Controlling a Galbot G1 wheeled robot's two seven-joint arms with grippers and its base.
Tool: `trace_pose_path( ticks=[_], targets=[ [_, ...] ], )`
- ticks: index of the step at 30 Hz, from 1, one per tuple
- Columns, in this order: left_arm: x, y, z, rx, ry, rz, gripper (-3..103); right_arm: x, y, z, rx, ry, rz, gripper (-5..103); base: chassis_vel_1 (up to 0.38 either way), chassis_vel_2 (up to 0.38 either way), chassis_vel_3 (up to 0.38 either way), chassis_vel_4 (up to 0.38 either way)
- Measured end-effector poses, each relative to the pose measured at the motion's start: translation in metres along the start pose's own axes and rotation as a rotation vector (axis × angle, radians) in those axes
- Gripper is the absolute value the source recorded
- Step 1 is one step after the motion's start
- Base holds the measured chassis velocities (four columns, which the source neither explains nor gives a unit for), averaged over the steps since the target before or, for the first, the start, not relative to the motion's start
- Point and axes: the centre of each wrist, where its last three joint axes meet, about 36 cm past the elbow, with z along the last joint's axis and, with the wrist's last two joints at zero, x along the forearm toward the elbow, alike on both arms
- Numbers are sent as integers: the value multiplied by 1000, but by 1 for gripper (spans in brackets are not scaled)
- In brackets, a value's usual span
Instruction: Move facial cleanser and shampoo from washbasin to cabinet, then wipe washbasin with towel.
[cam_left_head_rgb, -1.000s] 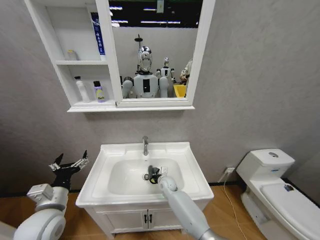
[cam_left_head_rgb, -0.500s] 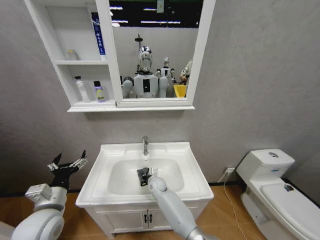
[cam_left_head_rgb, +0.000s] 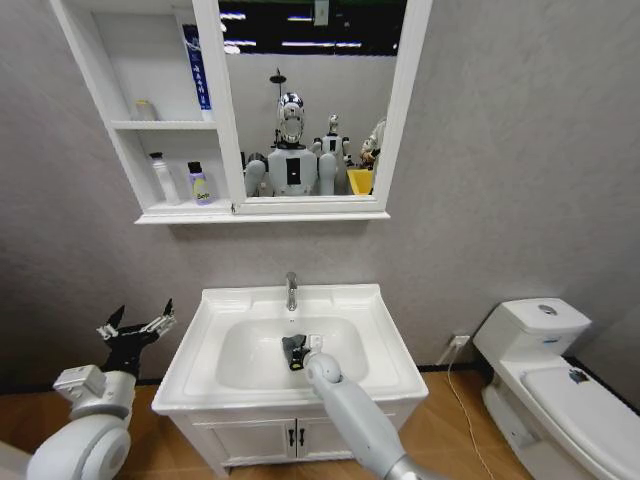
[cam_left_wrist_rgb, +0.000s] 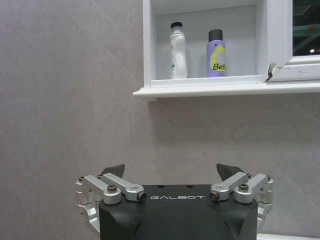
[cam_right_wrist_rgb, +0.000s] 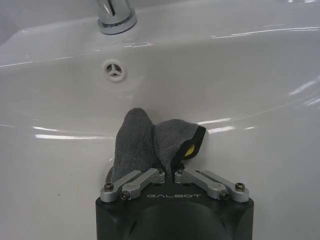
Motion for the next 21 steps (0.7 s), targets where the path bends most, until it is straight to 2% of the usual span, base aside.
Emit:
trace_pose_path(
  ticks=[5, 21],
  targets=[
    [-2, -2, 0, 6, -4, 5, 100, 12, -20, -6, 35, -11, 52, 3, 0, 0, 0, 0],
    [-4, 2, -4, 12, -18, 1, 100, 33, -42, -36, 92, -76, 147, 3, 0, 0, 0, 0]
  ],
)
